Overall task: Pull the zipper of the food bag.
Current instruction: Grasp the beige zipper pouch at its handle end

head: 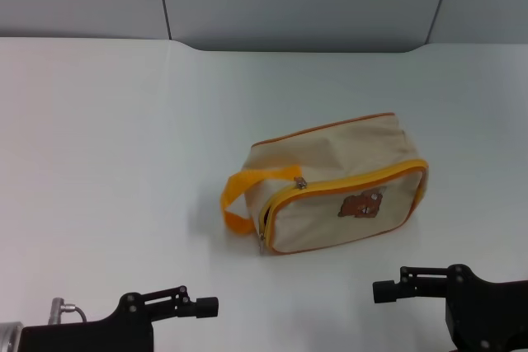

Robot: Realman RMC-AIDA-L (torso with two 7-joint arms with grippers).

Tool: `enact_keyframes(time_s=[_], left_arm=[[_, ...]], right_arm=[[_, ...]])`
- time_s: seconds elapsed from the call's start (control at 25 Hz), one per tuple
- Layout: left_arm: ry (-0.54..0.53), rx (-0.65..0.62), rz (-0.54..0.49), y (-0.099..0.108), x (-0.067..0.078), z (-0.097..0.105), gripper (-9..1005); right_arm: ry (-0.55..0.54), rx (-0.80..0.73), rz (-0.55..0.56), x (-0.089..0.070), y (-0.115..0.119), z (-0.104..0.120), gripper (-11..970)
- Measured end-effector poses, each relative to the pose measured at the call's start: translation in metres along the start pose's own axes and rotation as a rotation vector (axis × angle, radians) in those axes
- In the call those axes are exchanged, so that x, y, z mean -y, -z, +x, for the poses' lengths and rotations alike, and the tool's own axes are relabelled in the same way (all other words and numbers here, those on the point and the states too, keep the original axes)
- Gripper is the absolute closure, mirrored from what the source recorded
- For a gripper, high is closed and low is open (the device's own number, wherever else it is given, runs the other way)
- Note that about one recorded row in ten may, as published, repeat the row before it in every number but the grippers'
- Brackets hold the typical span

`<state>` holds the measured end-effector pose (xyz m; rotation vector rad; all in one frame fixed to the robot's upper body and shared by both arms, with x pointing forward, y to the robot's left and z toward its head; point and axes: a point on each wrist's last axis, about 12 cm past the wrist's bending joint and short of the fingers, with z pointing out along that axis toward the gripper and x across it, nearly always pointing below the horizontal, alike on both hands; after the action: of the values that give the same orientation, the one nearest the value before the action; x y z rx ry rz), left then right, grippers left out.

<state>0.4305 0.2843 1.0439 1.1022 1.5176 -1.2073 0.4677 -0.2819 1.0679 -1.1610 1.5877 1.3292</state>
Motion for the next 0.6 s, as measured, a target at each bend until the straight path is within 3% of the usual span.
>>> enact_keyframes(time_s=[0.6], left_arm=[[-0.008, -0.016, -0.006, -0.007, -0.009, -0.002, 192]], right_arm=[[0.003, -0.010, 0.036, -0.006, 0.010, 0.007, 130]])
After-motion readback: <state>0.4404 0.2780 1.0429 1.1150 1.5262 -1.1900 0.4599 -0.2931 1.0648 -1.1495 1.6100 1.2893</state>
